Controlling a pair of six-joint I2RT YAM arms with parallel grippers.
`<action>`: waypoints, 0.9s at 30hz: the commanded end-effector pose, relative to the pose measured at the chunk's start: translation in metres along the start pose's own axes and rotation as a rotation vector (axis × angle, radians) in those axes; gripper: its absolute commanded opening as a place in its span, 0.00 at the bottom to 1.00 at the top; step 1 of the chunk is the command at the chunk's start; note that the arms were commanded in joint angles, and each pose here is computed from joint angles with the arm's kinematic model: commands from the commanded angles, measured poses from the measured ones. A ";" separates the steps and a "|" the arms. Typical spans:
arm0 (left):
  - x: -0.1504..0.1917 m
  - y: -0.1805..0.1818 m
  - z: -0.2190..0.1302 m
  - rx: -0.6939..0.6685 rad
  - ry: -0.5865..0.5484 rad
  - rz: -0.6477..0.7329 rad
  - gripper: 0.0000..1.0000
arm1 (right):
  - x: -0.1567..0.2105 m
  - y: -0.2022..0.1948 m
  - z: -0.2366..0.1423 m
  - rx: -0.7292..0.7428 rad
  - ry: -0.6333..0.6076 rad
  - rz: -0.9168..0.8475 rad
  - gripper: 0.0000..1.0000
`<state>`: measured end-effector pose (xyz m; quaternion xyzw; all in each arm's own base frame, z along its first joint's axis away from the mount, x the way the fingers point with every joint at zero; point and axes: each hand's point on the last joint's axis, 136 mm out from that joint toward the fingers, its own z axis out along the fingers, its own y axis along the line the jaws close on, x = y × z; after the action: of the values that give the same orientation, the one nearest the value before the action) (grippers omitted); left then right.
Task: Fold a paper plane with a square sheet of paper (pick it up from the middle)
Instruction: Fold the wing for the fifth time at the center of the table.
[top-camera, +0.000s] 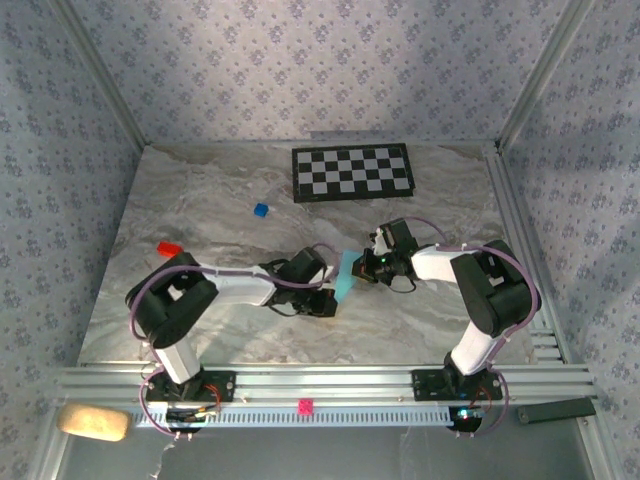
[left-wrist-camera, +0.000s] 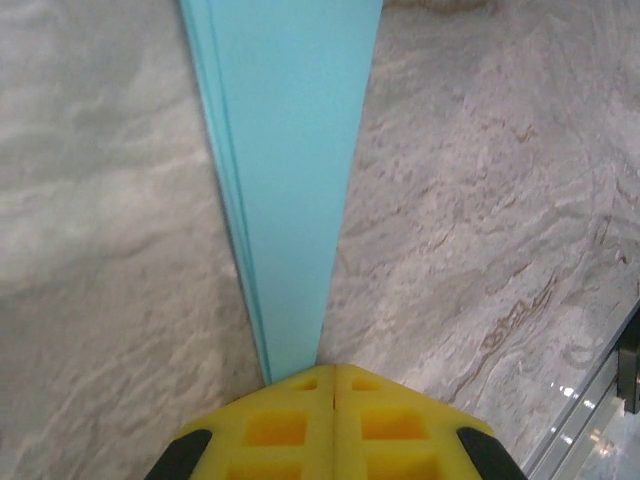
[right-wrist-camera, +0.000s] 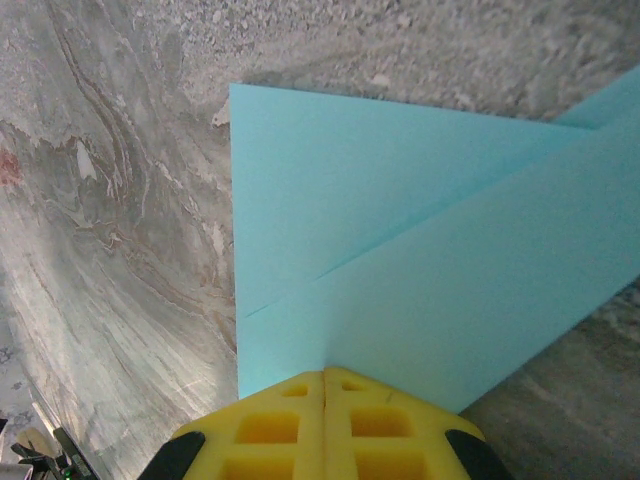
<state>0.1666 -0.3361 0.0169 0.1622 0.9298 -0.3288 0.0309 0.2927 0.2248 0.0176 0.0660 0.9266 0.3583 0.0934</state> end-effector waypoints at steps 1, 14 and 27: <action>0.055 0.033 -0.002 -0.105 0.160 -0.079 0.04 | 0.016 -0.057 0.003 0.217 0.014 0.085 0.01; -0.057 -0.035 -0.051 0.167 -0.114 -0.003 0.06 | 0.013 -0.049 0.002 0.189 0.004 0.105 0.02; -0.081 -0.010 0.007 0.069 -0.062 -0.090 0.00 | 0.001 -0.026 0.000 0.100 -0.017 0.091 0.05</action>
<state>0.2407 -0.3677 0.0335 0.1089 0.9185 -0.3779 0.0404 0.2942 0.2249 0.0186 0.0829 0.9245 0.3608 0.0905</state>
